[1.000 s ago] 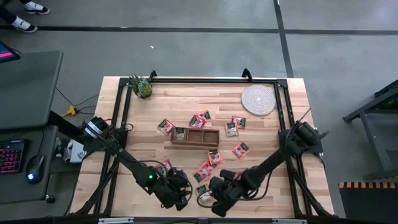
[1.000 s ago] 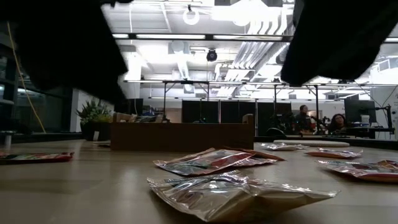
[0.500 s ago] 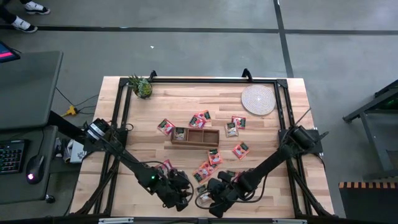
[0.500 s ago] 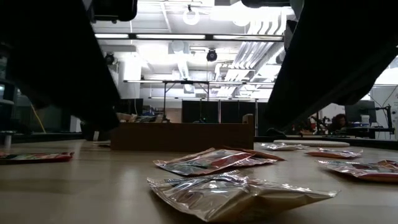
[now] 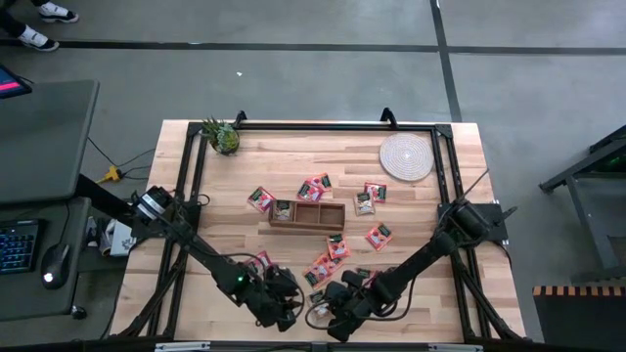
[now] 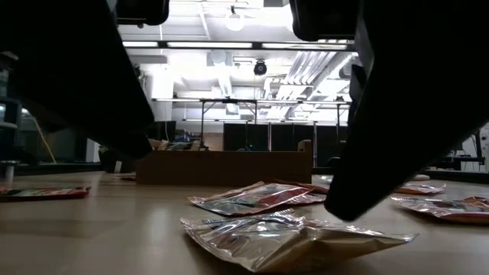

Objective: Pick & Place Tea
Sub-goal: Put the brown tea bag into the left section of the brown wooden organizer

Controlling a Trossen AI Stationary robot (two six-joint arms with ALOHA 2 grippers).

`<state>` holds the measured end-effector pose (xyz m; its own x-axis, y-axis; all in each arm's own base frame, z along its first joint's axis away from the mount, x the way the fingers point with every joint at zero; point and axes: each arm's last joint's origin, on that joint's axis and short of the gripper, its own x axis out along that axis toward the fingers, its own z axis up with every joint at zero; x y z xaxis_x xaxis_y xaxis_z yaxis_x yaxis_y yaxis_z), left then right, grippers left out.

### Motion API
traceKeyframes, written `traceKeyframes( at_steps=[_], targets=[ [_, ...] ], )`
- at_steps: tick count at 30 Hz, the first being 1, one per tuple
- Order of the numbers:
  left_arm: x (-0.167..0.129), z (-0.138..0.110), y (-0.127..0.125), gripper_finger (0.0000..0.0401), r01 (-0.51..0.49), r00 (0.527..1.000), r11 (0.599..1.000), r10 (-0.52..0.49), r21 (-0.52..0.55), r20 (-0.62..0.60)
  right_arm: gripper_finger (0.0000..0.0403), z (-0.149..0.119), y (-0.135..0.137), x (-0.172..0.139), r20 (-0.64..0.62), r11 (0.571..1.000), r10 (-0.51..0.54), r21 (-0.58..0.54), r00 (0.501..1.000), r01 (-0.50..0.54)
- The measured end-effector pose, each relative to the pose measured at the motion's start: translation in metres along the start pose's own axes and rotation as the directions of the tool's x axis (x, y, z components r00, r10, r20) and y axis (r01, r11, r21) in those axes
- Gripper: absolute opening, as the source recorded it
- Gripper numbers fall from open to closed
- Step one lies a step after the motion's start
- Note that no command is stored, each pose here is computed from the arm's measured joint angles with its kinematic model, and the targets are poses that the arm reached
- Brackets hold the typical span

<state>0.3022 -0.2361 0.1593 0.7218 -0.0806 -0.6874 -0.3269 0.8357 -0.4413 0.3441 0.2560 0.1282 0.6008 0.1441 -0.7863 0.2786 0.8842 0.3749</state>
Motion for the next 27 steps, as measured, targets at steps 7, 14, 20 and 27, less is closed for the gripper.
traceKeyframes(
  at_steps=[7, 14, 20, 27],
  targets=[
    [0.001, 0.002, 0.000, 0.0145, 0.005, 1.000, 1.000, -0.005, -0.007, 0.002, 0.0000, -0.002, -0.002, 0.004, 0.002, 1.000, -0.016, -0.001, 1.000, 0.016],
    [0.005, 0.010, 0.005, 0.0145, -0.003, 1.000, 0.999, 0.003, -0.036, 0.001, 0.0000, -0.010, -0.005, 0.018, -0.023, 1.000, -0.016, 0.026, 1.000, 0.016],
    [0.019, 0.014, 0.014, 0.0145, 0.006, 0.996, 0.994, -0.015, -0.105, -0.089, 0.0000, -0.013, -0.005, 0.022, -0.024, 0.999, -0.015, 0.029, 1.000, 0.016],
    [0.038, 0.007, 0.021, 0.0145, -0.006, 0.985, 0.978, -0.031, -0.210, -0.170, 0.0000, -0.013, -0.006, 0.023, -0.020, 0.999, -0.025, 0.024, 0.999, 0.025]
  ],
)
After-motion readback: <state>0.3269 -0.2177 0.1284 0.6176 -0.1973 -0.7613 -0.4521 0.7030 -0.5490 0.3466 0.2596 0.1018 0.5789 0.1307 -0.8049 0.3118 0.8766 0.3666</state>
